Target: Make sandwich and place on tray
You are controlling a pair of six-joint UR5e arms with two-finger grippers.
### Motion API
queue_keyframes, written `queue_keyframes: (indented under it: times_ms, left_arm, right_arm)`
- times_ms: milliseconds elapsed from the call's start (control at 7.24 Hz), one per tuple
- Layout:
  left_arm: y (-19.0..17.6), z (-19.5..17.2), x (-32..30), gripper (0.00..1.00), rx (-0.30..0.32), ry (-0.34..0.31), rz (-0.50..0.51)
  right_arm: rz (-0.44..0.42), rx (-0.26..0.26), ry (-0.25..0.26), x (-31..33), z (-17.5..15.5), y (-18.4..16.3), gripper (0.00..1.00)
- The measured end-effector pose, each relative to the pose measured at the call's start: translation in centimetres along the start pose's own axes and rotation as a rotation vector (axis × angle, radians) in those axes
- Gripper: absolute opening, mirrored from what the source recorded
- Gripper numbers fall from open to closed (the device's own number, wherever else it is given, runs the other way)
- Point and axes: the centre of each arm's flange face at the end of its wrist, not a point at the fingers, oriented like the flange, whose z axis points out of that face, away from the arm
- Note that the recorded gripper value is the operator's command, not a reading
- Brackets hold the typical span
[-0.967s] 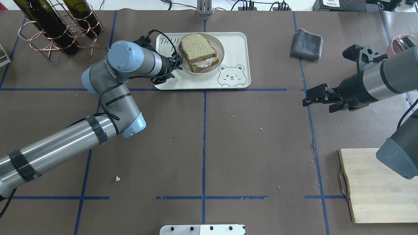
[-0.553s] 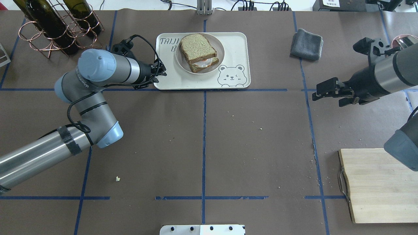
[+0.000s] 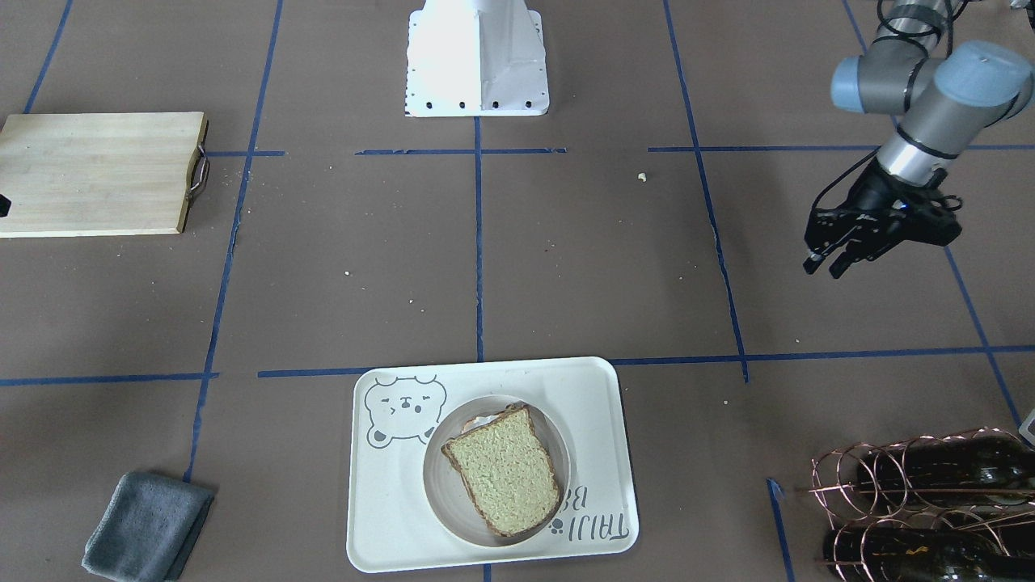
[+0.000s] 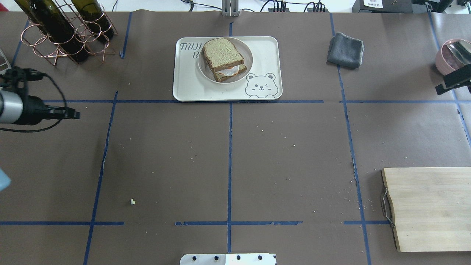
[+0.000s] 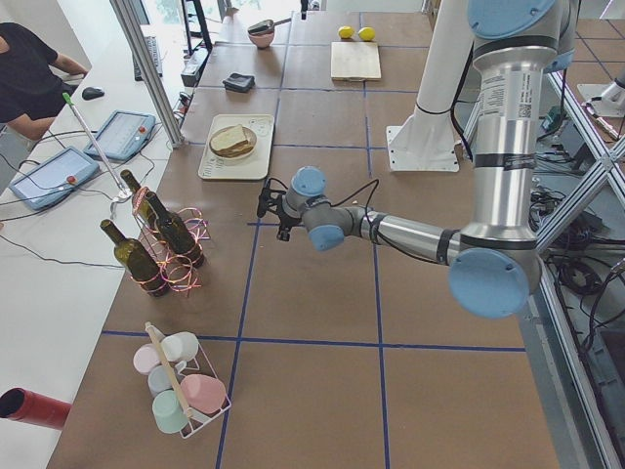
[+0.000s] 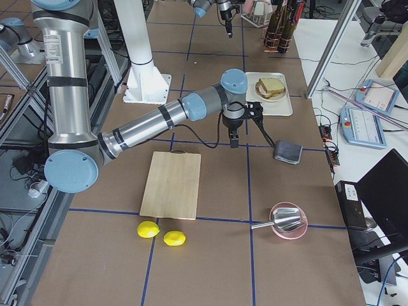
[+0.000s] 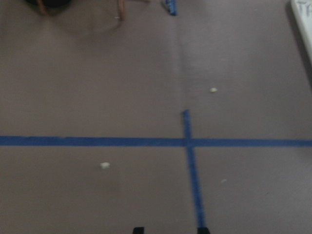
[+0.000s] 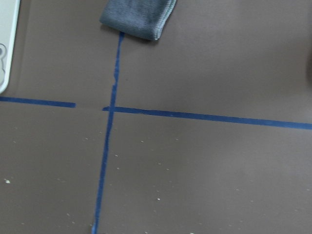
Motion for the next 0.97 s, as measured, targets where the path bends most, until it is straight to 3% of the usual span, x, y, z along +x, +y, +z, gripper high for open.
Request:
queue_keyframes:
  times_ms: [276, 415, 691, 829, 967]
  left_arm:
    - [2.0, -6.5, -13.5, 0.49, -0.032, -0.053, 0.172]
    - [3.1, -9.0, -19.5, 0.49, -0.05, -0.077, 0.21]
    - [4.1, -13.3, -26.0, 0.49, -0.137, -0.125, 0.188]
    - [3.5, -15.2, -26.5, 0.71, -0.185, -0.134, 0.151]
    - [2.6, -16.7, -26.0, 1.0, -0.221, -0.135, 0.11]
  right_arm:
    - [-0.044, -0.056, 0.032, 6.3, -0.3, 2.1, 1.0]
    - [-0.052, -0.07, 0.027, 8.9, -0.3, 2.9, 1.0]
    - [-0.045, -0.079, -0.024, 11.3, 0.0, 3.4, 1.0]
    - [-0.043, -0.077, -0.035, 11.4, 0.0, 3.3, 1.0]
    - [-0.039, -0.071, -0.034, 11.1, -0.3, 3.0, 1.0]
